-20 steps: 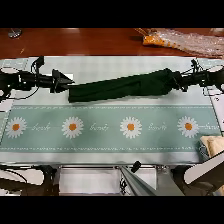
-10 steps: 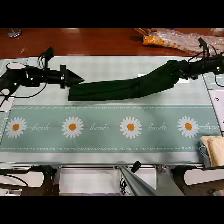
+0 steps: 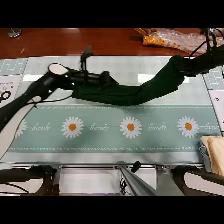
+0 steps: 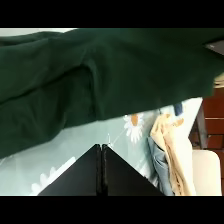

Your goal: Fold the shirts.

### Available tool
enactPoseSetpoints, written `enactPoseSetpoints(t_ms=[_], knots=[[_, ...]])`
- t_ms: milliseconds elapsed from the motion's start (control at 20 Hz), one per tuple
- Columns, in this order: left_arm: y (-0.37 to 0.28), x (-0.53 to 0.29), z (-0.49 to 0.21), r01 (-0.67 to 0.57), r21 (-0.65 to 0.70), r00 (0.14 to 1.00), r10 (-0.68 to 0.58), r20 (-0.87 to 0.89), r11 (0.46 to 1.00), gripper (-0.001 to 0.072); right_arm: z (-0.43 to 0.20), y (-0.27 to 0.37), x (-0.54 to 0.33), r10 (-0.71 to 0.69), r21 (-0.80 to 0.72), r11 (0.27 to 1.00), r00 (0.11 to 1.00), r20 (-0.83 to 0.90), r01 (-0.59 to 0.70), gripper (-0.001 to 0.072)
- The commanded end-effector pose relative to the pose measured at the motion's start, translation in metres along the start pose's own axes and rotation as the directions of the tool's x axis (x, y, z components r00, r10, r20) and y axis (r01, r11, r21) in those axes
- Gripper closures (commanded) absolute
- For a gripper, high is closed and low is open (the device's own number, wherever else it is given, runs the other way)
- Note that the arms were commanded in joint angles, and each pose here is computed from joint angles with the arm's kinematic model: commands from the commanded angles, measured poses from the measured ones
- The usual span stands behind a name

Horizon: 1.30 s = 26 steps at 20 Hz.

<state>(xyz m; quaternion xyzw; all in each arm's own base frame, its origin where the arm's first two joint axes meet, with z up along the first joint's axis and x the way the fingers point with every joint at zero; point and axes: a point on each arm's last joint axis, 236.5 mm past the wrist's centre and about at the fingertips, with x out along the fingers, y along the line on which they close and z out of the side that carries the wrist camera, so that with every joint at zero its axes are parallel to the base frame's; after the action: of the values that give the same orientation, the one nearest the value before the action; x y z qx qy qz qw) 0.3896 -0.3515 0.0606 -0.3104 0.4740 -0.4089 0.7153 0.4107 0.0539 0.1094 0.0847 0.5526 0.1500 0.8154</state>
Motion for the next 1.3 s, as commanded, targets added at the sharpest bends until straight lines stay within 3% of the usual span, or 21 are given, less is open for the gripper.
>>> enactPoseSetpoints(t_ms=[0, 450, 900, 1100, 1250], knots=[[-0.013, 0.044, -0.026, -0.029, -0.002, 1.0, 0.029, 0.0, 1.0, 0.0685, -0.015, 0.017, -0.021, -0.049, -0.026, 0.998, 0.999, -0.016, 0.049, 0.0671], [0.028, 0.087, -0.073, -0.088, -0.045, 0.989, 0.081, -0.124, 0.995, 0.0685, -0.042, 0.04, -0.07, -0.1, -0.038, 0.994, 0.995, 0.007, 0.1, 0.0671], [0.007, 0.144, -0.147, -0.036, -0.121, 0.968, 0.004, -0.253, 0.992, 0.0685, -0.05, 0.042, -0.08, -0.104, -0.023, 0.994, 0.995, 0.003, 0.104, 0.0671], [0.0, 0.133, -0.11, 0.007, -0.098, 0.978, -0.027, -0.207, 0.995, 0.0686, -0.048, 0.042, -0.08, -0.105, -0.022, 0.994, 0.994, 0.013, 0.106, 0.0671], [-0.005, 0.088, -0.063, 0.03, -0.004, 0.988, -0.03, -0.153, 1.0, 0.0687, -0.034, 0.047, -0.071, -0.096, -0.007, 0.995, 0.994, 0.052, 0.096, 0.0671]])
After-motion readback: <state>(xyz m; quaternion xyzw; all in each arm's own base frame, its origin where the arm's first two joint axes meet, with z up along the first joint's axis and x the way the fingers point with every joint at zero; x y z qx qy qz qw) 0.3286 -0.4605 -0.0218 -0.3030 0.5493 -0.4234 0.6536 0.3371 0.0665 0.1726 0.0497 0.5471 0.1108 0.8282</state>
